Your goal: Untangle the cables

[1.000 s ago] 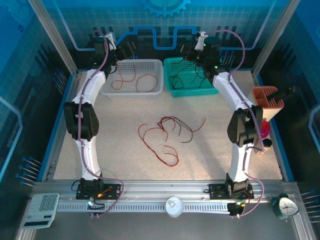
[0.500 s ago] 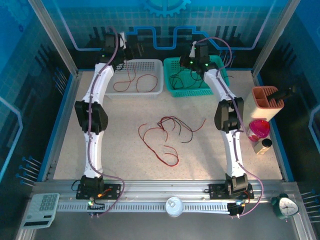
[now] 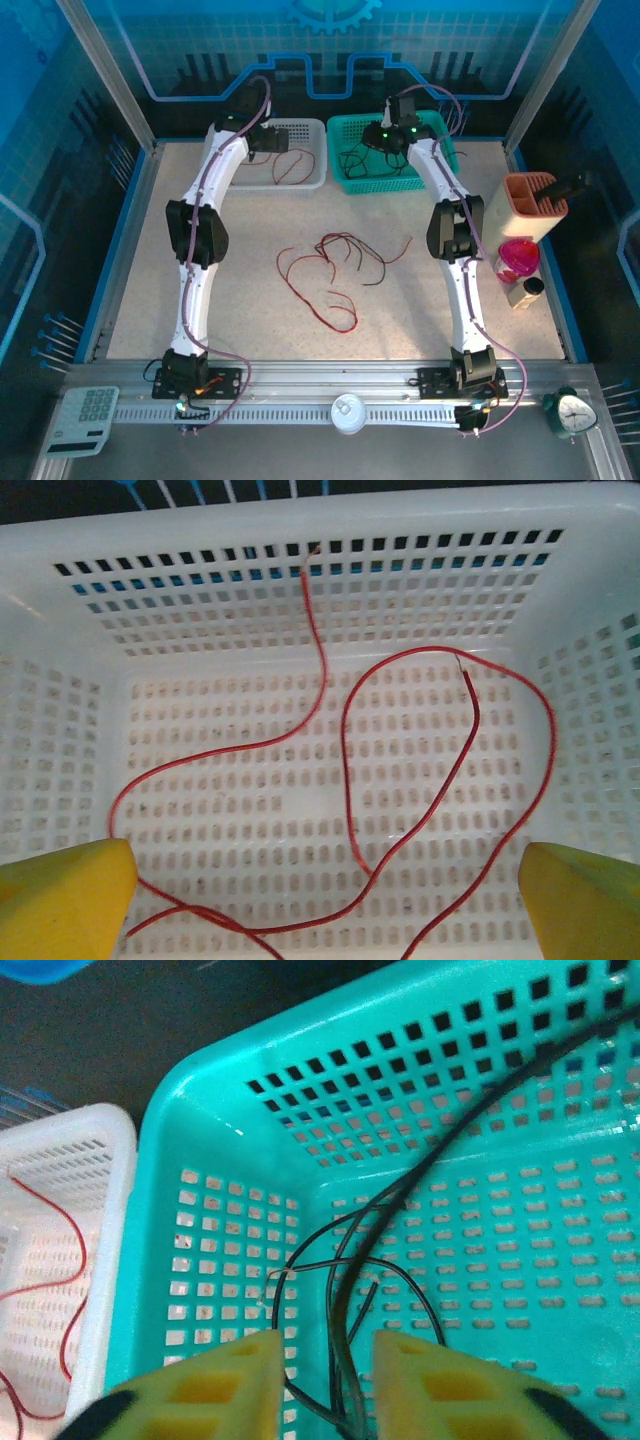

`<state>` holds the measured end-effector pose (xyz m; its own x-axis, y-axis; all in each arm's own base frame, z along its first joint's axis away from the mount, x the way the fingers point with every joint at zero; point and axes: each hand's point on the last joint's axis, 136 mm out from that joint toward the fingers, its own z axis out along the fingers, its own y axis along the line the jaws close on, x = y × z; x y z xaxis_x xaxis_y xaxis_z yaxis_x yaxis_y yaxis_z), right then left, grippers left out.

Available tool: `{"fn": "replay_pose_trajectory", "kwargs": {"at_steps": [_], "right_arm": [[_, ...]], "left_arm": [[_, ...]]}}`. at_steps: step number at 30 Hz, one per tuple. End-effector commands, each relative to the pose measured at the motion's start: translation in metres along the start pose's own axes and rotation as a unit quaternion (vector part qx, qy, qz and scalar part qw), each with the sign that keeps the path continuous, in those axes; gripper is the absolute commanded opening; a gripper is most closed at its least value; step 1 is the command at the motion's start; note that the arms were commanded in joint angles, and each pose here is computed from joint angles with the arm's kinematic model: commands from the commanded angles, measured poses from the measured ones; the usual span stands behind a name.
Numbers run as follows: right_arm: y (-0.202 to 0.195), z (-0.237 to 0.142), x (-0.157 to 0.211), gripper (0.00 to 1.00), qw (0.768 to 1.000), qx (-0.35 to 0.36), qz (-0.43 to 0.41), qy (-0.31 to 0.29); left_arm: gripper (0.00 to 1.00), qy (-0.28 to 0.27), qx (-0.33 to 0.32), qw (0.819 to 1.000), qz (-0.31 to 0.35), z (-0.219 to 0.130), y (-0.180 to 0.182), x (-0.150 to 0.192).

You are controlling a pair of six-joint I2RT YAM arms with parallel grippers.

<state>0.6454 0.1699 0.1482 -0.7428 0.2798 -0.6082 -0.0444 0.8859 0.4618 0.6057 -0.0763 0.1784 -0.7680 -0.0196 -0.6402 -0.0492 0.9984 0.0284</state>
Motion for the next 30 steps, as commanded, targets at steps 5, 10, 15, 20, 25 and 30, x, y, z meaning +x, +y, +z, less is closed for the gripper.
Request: {"fn": "replay_pose_trajectory", "kwargs": {"at_steps": [5,10,15,20,25,30], "right_arm": [[-0.021,-0.008,-0.002,0.71,0.999,0.032,0.005,0.008],[-0.036,-0.025,-0.005,0.82,0.998,0.062,0.021,0.014],[-0.034,-0.039,-0.005,0.82,0.998,0.064,0.024,0.011],[-0.011,-0.058,-0.015,0.82,0.999,0.037,0.014,-0.004],[0.027,-0.087,-0.026,0.82,0.999,0.009,-0.019,-0.026],[0.062,-0.111,-0.026,0.81,0.998,-0.025,-0.04,-0.046]], "left_arm": [[0.99,-0.017,-0.01,1.0,0.014,-0.043,0.006,-0.011],[0.99,-0.038,0.027,0.999,0.006,-0.07,-0.006,-0.023],[0.99,-0.061,0.062,0.996,-0.002,-0.096,-0.02,-0.032],[0.99,-0.09,0.1,0.991,-0.018,-0.124,-0.031,-0.037],[0.99,-0.118,0.137,0.983,-0.038,-0.155,-0.037,-0.035],[0.99,-0.143,0.179,0.971,-0.067,-0.184,-0.04,-0.021]]}}
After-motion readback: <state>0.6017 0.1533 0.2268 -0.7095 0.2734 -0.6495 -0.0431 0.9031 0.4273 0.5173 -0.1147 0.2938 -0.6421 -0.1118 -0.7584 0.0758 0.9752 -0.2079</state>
